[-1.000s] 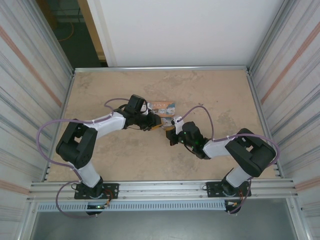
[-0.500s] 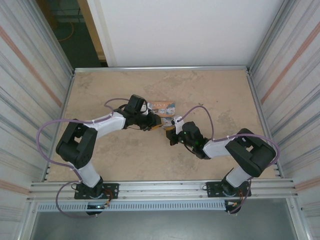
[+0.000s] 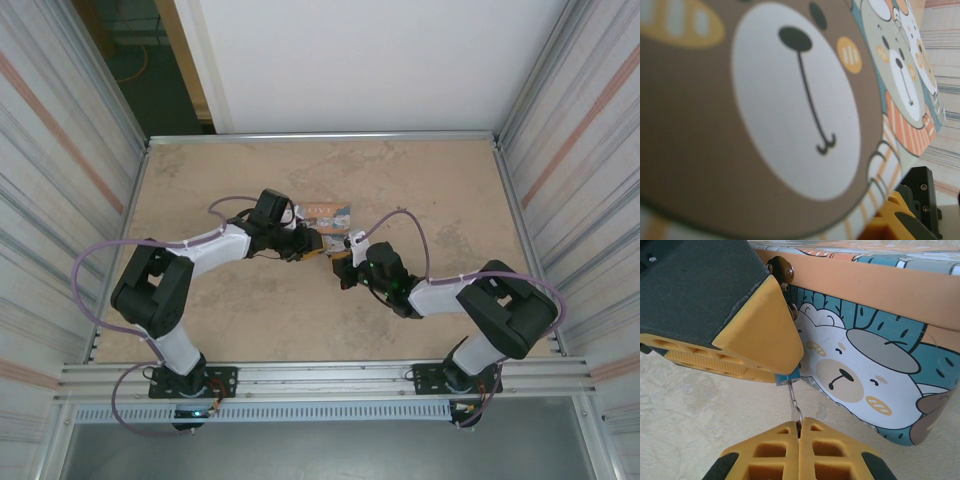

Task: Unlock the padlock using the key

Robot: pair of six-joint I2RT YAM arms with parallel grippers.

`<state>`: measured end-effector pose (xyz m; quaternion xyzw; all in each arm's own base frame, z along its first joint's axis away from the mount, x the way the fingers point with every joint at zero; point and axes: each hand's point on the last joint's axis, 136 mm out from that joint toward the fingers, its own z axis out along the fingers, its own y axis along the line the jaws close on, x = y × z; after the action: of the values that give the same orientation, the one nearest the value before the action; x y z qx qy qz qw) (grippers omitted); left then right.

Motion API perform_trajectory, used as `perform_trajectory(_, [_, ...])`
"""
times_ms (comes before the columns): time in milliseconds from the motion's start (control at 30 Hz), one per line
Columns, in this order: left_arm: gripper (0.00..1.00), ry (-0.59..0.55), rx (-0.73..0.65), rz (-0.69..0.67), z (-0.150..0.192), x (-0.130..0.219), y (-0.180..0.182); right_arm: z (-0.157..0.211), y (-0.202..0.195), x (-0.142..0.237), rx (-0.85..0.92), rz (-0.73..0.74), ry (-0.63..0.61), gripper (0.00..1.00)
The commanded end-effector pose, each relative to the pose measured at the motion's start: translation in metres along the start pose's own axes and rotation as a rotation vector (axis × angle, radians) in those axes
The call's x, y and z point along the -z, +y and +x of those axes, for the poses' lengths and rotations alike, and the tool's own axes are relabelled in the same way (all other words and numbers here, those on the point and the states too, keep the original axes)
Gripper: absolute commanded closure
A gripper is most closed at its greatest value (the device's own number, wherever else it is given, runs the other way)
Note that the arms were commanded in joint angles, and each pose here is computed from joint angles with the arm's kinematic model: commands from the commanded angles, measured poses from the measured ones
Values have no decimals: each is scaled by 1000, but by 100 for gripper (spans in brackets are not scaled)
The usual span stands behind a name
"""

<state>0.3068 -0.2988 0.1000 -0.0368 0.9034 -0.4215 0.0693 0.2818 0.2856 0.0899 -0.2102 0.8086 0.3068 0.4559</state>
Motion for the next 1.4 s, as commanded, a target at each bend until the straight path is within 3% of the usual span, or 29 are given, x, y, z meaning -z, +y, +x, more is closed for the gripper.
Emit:
perform_trajectory(0, [100, -11, -29, 46, 0, 12, -17, -29, 8, 2, 31, -25, -87, 100])
perform_trajectory(500, [100, 2, -32, 75, 2, 16, -28, -40, 18, -15, 78, -56, -134, 100])
perform_trajectory(1367, [100, 32, -34, 60, 11, 8, -21, -96, 46, -27, 70, -180, -221, 100])
